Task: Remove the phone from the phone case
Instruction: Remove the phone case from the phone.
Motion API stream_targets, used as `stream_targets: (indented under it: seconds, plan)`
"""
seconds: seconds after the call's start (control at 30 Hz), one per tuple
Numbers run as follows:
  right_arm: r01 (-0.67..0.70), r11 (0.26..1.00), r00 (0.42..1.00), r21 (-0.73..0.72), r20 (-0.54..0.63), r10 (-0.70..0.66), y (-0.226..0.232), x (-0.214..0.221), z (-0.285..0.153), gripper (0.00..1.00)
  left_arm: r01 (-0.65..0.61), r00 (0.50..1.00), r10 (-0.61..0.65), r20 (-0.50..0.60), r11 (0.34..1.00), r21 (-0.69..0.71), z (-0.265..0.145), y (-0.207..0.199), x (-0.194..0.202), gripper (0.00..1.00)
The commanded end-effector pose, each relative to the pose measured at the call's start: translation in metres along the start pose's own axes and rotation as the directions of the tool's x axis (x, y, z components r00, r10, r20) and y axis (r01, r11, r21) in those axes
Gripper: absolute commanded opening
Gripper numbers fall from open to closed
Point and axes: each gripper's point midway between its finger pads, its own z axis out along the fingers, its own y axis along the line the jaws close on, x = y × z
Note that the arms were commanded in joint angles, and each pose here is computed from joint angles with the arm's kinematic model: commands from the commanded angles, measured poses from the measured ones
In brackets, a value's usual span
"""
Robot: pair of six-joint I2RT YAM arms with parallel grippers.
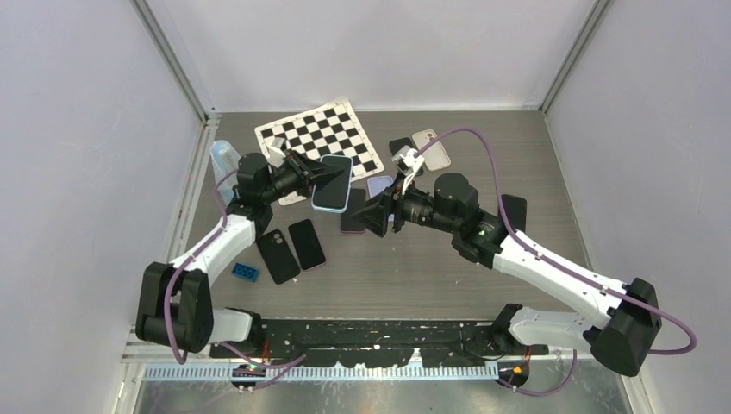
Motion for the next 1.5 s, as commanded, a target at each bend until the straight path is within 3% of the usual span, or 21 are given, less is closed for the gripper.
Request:
stream_targets:
  seconds: [0.0, 0.1, 0.27, 0.4, 0.53, 0.7, 0.93, 1.47]
  plan:
    - [-0.077, 0.993, 0.987, -0.086, 0.135, 0.089, 0.027, -0.042, -0.01, 0.62, 0.0, 0.99, -0.015, 0.142, 0.995, 0.105, -0.013, -0.032, -0.014, 0.0]
    - [-0.114, 0.987, 0.982, -0.116, 0.138, 0.129, 0.034, -0.048, -0.008, 0.56, 0.023, 0.984, -0.04, 0.175, 0.995, 0.096, -0.016, -0.025, -0.017, 0.0]
    - [-0.165, 0.956, 0.97, -0.244, 0.137, 0.202, 0.056, -0.056, -0.006, 0.31, 0.034, 0.976, -0.05, 0.213, 0.996, 0.079, -0.02, -0.017, -0.02, 0.0]
    - [-0.219, 0.929, 0.958, -0.297, 0.113, 0.262, 0.062, -0.055, 0.001, 0.24, 0.027, 0.974, -0.047, 0.22, 0.995, 0.094, -0.021, -0.02, -0.02, 0.0]
    - [-0.29, 0.914, 0.938, -0.282, 0.107, 0.331, 0.056, -0.056, 0.012, 0.23, 0.058, 0.973, -0.074, 0.218, 0.995, 0.078, -0.021, -0.019, -0.02, 0.0]
    - [-0.405, 0.903, 0.899, -0.145, 0.117, 0.422, 0.025, -0.048, 0.033, 0.26, 0.121, 0.963, -0.132, 0.234, 0.991, 0.061, -0.021, -0.015, -0.022, 0.0]
    - [-0.483, 0.869, 0.864, -0.104, 0.106, 0.493, 0.009, -0.037, 0.047, 0.28, 0.162, 0.957, -0.176, 0.23, 0.984, 0.078, -0.02, -0.015, -0.023, 0.0]
    - [-0.627, 0.777, 0.762, -0.053, 0.163, 0.626, -0.038, -0.039, 0.052, 0.32, 0.085, 0.985, -0.098, 0.144, 0.992, 0.097, -0.012, -0.029, -0.005, 0.0]
